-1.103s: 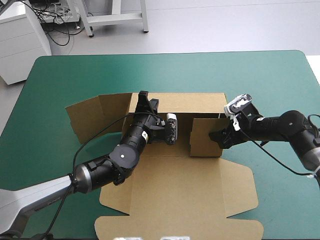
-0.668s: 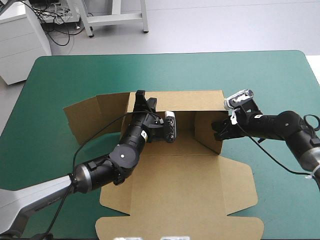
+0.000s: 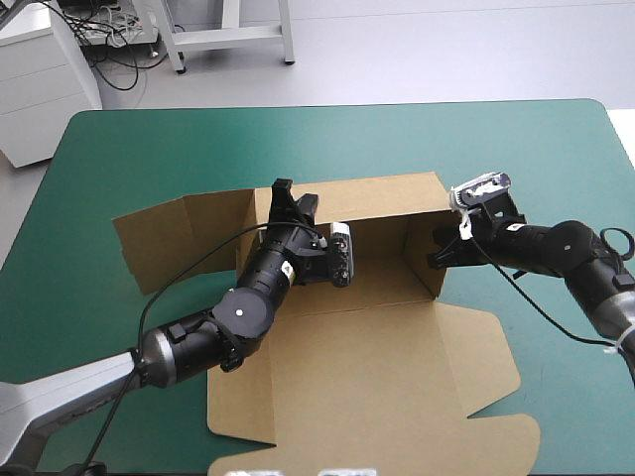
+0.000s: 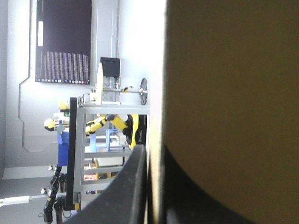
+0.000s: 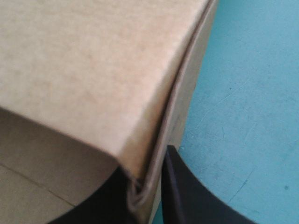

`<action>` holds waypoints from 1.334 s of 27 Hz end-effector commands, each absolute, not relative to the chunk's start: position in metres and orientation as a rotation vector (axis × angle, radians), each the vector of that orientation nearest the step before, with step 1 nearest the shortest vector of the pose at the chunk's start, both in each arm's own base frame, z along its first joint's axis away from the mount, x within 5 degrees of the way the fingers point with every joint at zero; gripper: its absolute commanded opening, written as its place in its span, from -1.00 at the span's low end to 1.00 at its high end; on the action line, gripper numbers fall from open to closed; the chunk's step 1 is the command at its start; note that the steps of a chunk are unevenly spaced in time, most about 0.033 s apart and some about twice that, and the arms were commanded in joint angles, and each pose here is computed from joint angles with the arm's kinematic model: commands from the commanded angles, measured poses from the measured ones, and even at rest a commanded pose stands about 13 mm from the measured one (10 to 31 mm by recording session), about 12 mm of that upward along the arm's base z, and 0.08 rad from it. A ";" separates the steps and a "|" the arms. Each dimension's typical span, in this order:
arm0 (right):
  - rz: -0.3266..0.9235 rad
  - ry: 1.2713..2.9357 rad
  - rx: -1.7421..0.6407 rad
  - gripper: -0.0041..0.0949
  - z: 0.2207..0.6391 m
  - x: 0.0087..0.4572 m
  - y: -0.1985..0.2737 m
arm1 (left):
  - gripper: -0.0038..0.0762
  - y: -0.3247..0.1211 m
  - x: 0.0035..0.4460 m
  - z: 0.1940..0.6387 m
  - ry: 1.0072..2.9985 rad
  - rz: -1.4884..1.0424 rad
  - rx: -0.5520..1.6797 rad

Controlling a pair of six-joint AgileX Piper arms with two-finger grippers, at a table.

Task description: Fold the box

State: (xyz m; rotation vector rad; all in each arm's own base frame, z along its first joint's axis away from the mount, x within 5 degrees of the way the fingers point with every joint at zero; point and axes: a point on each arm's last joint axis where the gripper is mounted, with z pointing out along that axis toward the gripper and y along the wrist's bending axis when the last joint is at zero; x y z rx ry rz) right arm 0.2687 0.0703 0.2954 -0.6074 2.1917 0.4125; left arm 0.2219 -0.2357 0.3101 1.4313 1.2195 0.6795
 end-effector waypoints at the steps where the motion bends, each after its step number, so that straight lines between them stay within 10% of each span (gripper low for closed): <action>1: 0.491 2.138 -0.574 -0.95 0.314 0.265 0.076 | -0.34 -0.235 0.204 0.352 1.089 0.619 1.351; 4: 0.501 2.149 -0.514 -0.95 0.314 0.266 0.075 | 0.10 -0.233 0.188 0.360 1.143 0.466 1.320; 19: 0.464 2.134 -0.475 -0.95 0.313 0.272 0.072 | 0.11 -0.253 0.108 0.410 1.185 -0.094 1.226; 36: 0.475 2.144 -0.481 -0.95 0.313 0.271 0.073 | 0.09 -0.124 0.231 0.496 1.632 0.103 0.544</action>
